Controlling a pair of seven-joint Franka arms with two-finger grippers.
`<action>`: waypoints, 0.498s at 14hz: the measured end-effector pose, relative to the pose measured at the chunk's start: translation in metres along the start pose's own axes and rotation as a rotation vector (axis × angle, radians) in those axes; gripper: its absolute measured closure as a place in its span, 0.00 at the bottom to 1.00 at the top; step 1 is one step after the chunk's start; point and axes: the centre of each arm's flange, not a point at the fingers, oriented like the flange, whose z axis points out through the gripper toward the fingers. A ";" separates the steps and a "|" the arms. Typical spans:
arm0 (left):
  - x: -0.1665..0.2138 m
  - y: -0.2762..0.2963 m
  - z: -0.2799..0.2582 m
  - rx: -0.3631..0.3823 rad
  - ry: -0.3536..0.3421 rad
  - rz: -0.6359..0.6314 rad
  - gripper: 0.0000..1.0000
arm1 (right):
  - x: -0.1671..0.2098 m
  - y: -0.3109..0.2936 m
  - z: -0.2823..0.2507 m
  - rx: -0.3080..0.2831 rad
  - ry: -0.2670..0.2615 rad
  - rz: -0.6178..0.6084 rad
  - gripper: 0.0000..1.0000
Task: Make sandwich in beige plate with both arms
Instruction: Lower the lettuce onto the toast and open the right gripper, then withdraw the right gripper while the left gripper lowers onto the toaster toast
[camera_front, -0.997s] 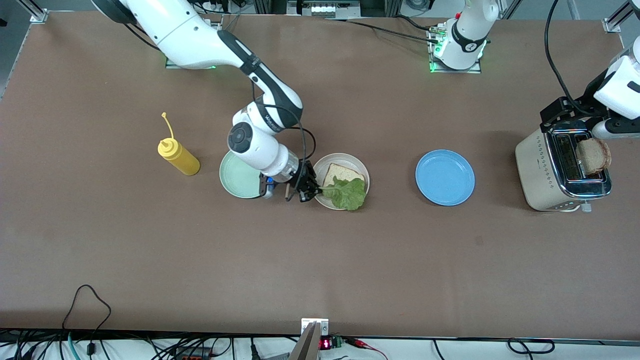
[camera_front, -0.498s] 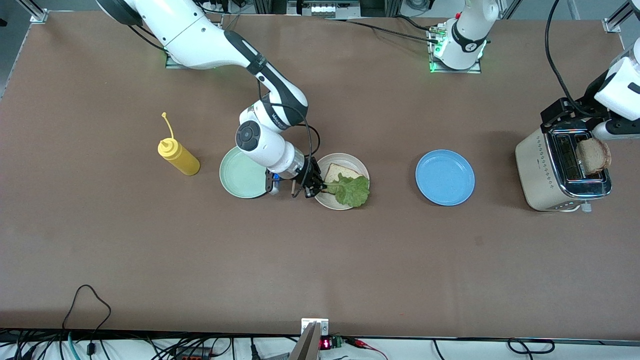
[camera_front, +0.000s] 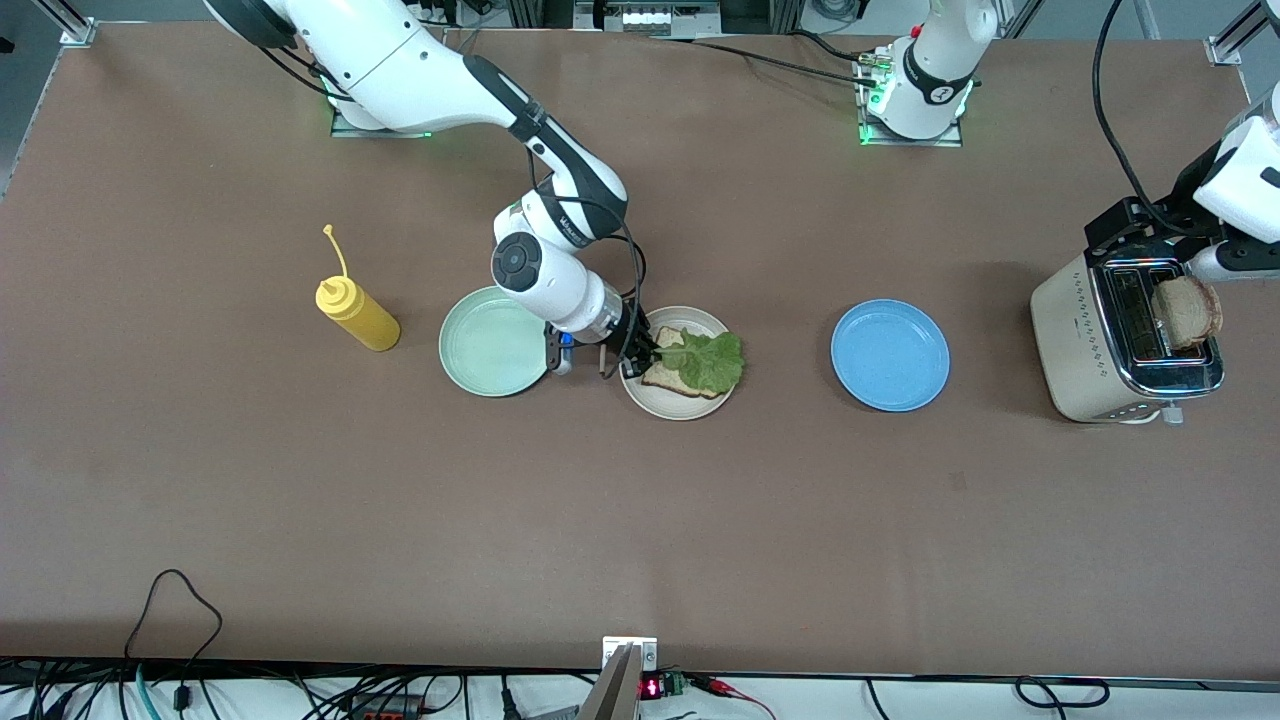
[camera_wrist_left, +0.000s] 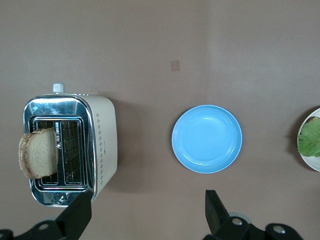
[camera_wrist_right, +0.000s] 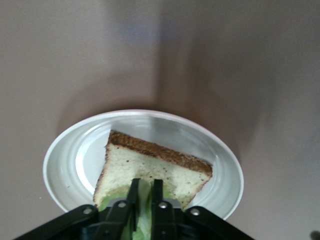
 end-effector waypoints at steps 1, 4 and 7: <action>0.000 0.000 0.000 0.000 -0.001 0.000 0.00 | 0.001 0.000 0.001 -0.001 0.001 -0.001 0.74; 0.001 0.000 0.002 0.000 -0.004 0.000 0.00 | 0.001 0.000 0.000 0.000 0.002 -0.002 0.45; 0.001 0.000 0.002 0.000 -0.004 0.001 0.00 | 0.000 -0.013 -0.030 -0.024 0.011 -0.014 0.18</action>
